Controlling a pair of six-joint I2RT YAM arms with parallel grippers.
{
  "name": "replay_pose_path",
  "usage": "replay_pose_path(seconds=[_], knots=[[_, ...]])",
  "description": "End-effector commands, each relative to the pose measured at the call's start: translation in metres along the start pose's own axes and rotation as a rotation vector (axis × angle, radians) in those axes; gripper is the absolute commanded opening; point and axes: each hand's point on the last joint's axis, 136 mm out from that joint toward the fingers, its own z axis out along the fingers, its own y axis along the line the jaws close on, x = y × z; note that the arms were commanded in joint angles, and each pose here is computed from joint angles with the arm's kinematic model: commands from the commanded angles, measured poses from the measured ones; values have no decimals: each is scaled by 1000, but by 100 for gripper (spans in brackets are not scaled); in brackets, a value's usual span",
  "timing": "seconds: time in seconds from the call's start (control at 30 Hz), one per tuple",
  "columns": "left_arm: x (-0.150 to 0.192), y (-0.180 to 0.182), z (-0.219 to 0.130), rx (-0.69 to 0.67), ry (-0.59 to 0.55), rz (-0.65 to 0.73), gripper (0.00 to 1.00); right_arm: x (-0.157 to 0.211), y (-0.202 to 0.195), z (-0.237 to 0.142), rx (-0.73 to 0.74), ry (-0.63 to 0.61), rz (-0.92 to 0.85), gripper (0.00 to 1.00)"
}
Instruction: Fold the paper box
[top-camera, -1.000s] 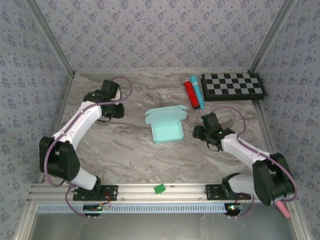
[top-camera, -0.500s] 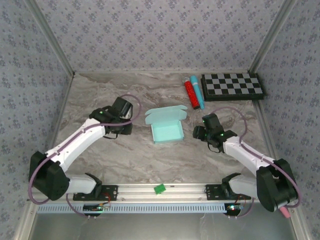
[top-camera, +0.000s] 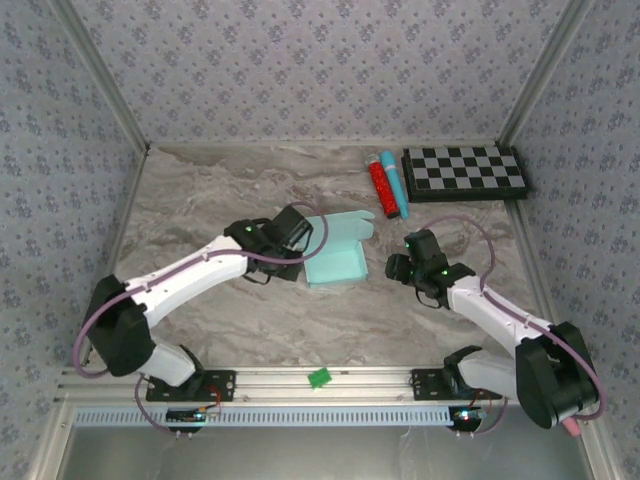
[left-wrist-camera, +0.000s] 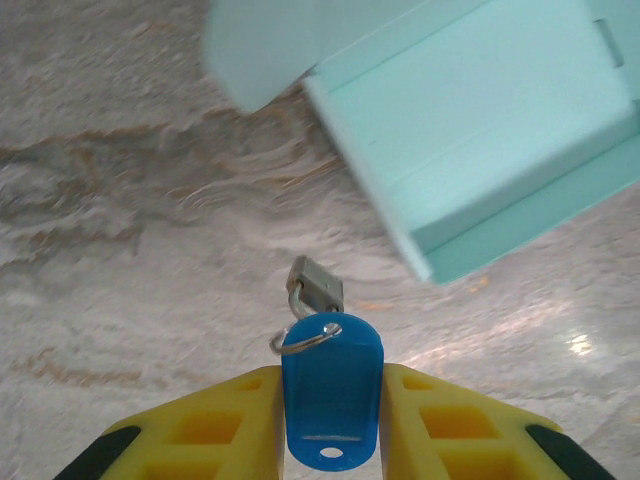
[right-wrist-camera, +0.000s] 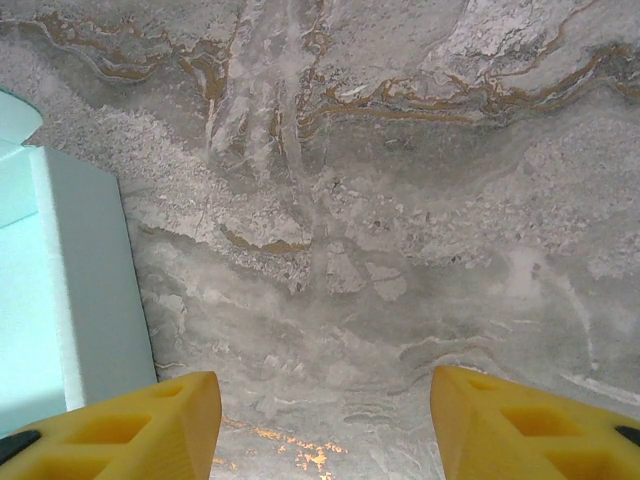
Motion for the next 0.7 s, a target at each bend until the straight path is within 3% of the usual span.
replay_pose_path(seconds=[0.0,0.4,0.67], knots=[[-20,-21,1,31,-39,27,28,8,-6,-2,24,15,8,59],[-43,-69,48,74,18,157,28,10,-9,0,34,16,20,59],[-47,-76,80,44,67,202,29,7,-8,0,31,12,23,59]])
